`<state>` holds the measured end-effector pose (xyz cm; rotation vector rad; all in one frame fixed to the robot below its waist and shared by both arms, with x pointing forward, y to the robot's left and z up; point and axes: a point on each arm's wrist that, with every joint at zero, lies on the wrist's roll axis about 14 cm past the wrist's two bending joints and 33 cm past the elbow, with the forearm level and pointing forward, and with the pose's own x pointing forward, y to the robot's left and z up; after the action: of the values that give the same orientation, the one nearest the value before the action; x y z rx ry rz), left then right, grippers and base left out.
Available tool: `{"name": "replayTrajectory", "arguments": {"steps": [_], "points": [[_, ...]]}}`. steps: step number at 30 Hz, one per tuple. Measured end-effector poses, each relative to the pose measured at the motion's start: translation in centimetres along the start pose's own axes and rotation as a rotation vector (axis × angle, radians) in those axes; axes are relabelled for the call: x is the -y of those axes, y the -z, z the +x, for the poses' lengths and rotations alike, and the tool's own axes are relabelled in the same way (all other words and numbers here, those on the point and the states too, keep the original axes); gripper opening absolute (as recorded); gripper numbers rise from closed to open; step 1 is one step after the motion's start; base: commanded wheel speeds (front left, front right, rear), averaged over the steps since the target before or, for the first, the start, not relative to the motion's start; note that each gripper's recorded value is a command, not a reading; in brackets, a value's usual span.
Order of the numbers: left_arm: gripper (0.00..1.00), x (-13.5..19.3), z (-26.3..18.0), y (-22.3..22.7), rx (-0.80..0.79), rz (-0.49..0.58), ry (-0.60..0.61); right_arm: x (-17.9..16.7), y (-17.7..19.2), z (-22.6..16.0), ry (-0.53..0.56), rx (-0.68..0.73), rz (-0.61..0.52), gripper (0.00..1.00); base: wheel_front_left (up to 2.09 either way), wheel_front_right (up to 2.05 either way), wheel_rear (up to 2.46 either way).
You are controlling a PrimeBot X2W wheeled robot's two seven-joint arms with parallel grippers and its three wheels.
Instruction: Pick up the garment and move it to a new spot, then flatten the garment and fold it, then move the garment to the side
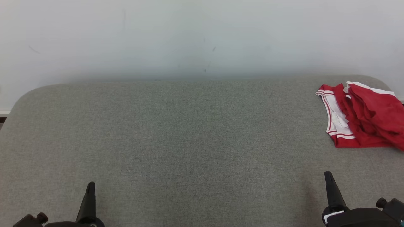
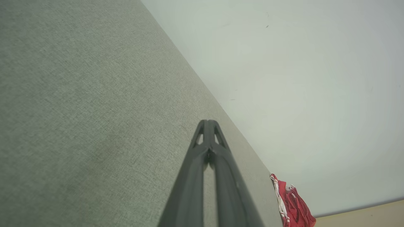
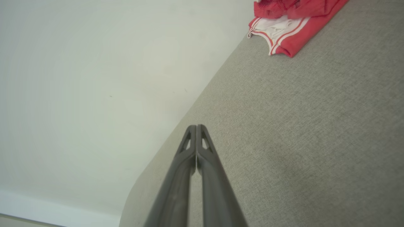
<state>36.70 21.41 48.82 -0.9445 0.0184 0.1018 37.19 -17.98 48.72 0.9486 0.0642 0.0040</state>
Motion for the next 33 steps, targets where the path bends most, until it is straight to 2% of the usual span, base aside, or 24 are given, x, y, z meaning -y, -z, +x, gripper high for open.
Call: {"name": "replayTrajectory", "arguments": {"steps": [33], "points": [[0.0, 1.0, 1.0, 0.2, -0.032, -0.328, 0.026, 0.0, -1.3, 0.8, -0.002, 0.02, 0.326, 0.0, 0.0, 0.0, 0.0]]}}
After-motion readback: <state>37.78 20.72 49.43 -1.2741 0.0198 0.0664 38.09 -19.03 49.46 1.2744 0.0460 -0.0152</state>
